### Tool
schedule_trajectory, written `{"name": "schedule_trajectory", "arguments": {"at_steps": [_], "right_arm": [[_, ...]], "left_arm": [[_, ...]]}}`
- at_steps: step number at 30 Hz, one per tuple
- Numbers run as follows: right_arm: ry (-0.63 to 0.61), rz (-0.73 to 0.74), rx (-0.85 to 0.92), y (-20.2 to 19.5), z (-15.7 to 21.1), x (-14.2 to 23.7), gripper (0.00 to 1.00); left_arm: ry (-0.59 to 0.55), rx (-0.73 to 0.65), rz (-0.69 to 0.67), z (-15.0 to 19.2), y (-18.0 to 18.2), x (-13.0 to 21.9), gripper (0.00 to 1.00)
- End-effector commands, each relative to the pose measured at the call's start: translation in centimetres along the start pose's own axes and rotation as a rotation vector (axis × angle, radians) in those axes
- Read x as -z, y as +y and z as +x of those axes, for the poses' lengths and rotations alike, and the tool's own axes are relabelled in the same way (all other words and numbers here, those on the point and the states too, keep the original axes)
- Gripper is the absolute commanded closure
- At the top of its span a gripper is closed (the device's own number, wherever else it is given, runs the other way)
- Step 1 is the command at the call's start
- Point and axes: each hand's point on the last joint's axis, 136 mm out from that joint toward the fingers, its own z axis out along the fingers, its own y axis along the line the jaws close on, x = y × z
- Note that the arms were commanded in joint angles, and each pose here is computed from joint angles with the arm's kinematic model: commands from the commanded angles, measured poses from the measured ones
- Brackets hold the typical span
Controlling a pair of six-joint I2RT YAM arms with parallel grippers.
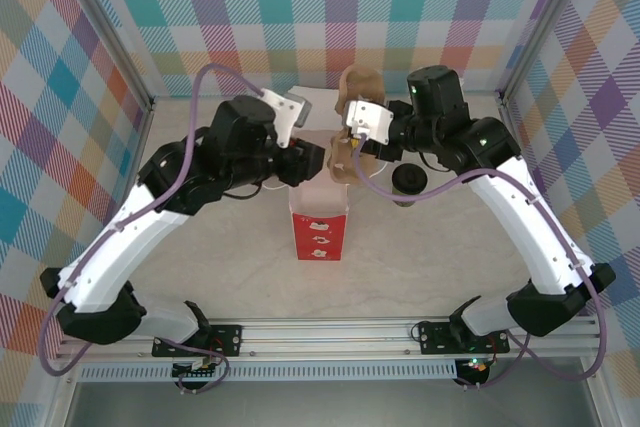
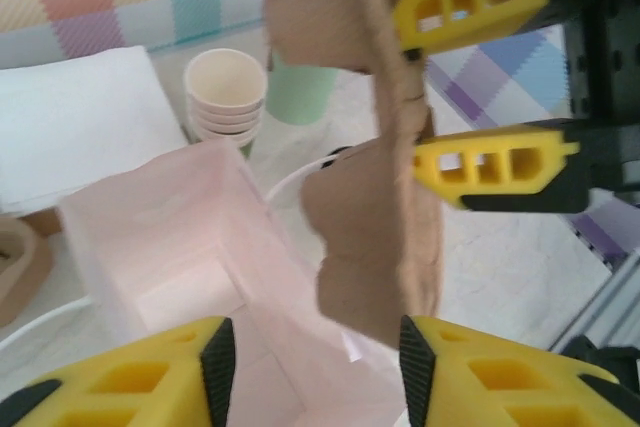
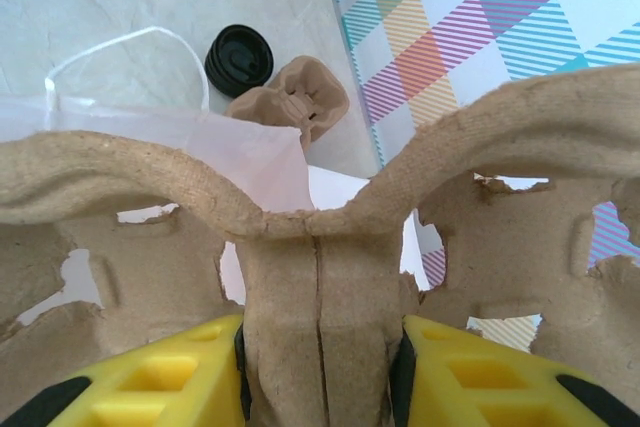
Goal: Pack the takeout coffee
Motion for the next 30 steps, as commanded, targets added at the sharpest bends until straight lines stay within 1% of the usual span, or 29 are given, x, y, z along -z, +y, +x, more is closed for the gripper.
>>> {"name": "schedule_trajectory", "arguments": {"at_steps": [1,4,6,10,12,15,18,21,25,30], "right_arm": [[-0.05,-0.068,-0.095,0.9,-1.3,0.3,0.6],[-0.086,-0.121,-0.169,1.7,-1.9,0.0,0.61],[-0.116,-0.167,-0.221,2.4,-2.4,-0.3,0.61],[-0.169,-0.267,-0.334,3.8,-3.3,-0.9,0.61],[-0.201,-0.33,-0.395,4.5,-4.0,-1.2,0.61],[-0.239,-0.414,-0.47,5.4,-4.7,-1.7,0.62],[-0.247,-0.483,-0.531,6.2,-4.8,-2.2,0.63],[-0.247,-0.543,-0.561,7.4,-4.5,-2.7,0.63],[-0.218,-0.606,-0.59,8.7,-3.7,-3.4,0.62],[-0.171,-0.64,-0.631,9.3,-2.6,-4.5,0.62]], "left_arm": [[-0.026,0.088,-0.127,1.4,2.7,1.5,0.49],[-0.02,0.19,-0.199,4.0,4.9,2.2,0.46],[-0.021,0.272,-0.207,5.8,5.8,2.7,0.43],[-0.018,0.399,-0.155,8.6,5.9,3.3,0.42],[-0.012,0.435,-0.125,9.5,5.6,2.9,0.41],[0.004,0.467,-0.1,10.2,5.3,1.8,0.39],[0.022,0.487,-0.073,10.6,4.6,0.2,0.38],[0.038,0.498,-0.093,11.1,4.7,-1.4,0.36],[0.04,0.48,-0.131,11.5,5.3,-2.2,0.36],[0.046,0.478,-0.148,12.3,5.9,-2.6,0.38]]}}
